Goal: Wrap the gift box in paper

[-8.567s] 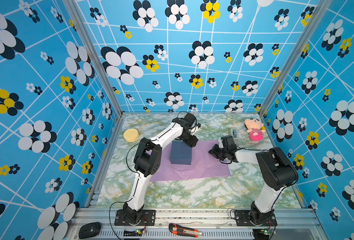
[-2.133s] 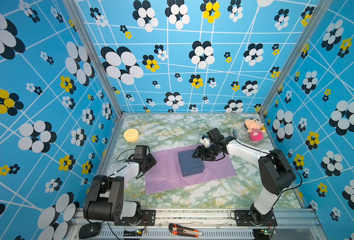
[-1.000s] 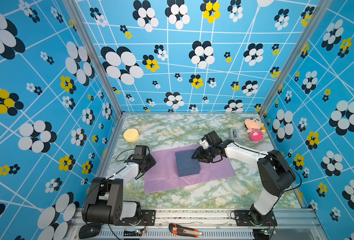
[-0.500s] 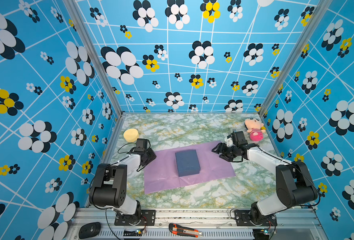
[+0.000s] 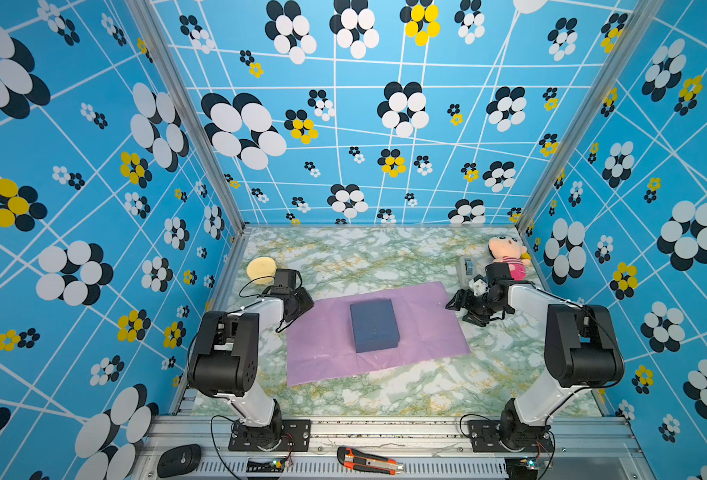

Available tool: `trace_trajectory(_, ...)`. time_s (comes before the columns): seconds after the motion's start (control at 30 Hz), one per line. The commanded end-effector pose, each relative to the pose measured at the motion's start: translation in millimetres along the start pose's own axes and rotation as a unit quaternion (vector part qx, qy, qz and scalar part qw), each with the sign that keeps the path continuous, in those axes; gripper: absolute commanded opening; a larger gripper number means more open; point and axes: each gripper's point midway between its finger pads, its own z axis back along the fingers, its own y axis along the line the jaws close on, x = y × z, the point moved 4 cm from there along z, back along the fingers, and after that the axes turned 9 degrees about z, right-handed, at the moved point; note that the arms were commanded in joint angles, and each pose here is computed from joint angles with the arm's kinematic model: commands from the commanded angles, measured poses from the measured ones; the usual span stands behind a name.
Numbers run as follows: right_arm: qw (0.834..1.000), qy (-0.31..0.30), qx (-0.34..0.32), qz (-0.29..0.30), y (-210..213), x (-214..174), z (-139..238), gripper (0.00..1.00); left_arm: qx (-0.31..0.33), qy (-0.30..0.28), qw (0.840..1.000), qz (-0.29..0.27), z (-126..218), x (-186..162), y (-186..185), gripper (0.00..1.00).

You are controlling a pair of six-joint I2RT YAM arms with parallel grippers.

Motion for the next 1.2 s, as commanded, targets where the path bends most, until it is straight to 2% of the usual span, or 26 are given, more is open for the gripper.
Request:
trace_trajectory(0.0,0.998,0.043,0.047,0.019,12,-10,-9,0.76,0.011,0.010,1.000,-0.005,-5,-2,5,0.39)
trace_trajectory(0.23,0.990,0.061,0.121,0.044,31,-7,-24,0.75,0.007,0.011,1.000,-0.004,-5,-2,5,0.39)
trace_trajectory(0.43,0.975,0.038,0.206,0.077,56,10,-20,0.75,0.006,0.012,1.000,-0.005,-7,-2,5,0.39)
trace_trajectory(0.53,0.969,0.041,0.230,0.083,65,15,-24,0.73,0.005,0.012,1.000,-0.005,-6,-3,5,0.39)
trace_trajectory(0.63,0.963,0.045,0.252,0.082,72,17,-28,0.64,0.004,0.010,1.000,-0.005,-5,-3,5,0.39)
trace_trajectory(0.7,0.960,0.044,0.265,0.082,75,18,-26,0.64,0.003,0.010,1.000,-0.005,-5,-3,4,0.39)
trace_trajectory(0.87,0.957,0.046,0.276,0.072,79,15,-21,0.67,0.001,0.012,1.000,-0.005,-5,-4,4,0.39)
trace_trajectory(0.93,0.972,0.067,0.216,0.061,67,4,-20,0.67,0.002,0.010,1.000,-0.007,-4,-3,4,0.39)
trace_trajectory(1.03,0.984,0.069,0.160,0.049,51,-9,-14,0.71,0.001,0.009,1.000,-0.007,-4,-4,5,0.39)
trace_trajectory(1.17,0.983,0.080,0.167,0.013,44,-18,-24,0.70,0.001,0.015,1.000,-0.006,-7,-6,6,0.39)
